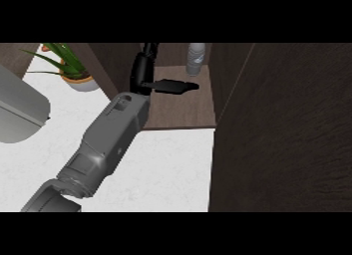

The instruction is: Pick up the bottled water, place it into the cabinet and close the cabinet

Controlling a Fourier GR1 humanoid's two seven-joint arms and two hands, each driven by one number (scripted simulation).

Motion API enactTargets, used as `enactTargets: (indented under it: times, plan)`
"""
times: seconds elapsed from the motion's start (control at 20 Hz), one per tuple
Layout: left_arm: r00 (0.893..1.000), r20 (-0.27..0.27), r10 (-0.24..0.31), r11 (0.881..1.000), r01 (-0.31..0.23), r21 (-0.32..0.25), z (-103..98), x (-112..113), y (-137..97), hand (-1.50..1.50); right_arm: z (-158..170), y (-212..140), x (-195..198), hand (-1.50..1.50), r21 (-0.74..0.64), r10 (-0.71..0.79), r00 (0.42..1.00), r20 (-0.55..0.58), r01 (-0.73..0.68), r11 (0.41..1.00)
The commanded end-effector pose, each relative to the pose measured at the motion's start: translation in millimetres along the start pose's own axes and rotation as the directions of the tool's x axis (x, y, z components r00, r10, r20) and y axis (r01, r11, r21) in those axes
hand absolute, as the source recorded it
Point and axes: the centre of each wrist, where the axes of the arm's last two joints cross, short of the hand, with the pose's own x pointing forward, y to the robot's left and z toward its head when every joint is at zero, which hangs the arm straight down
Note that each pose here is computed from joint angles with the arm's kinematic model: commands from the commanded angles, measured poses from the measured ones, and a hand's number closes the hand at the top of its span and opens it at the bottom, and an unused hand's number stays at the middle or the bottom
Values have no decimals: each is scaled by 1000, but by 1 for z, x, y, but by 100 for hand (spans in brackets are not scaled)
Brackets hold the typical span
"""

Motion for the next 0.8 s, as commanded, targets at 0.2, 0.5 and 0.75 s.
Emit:
enactTargets:
  times: [0.2, 0.5, 0.75]
  plan:
    - [993, -1, 114, 992, -114, 47, 19, -11, 33, -150, 5, -6, 2, -150, -27, 19, 1000, -18, -20, 999]
    - [977, -42, 209, 978, -209, -16, 56, -19, 25, -150, 7, -1, 3, -150, -58, 27, 1000, -13, -28, 998]
    - [965, -27, 261, 965, -262, -13, 72, -3, 18, -150, 10, 6, -4, -150, -61, 9, 1000, -23, -10, 998]
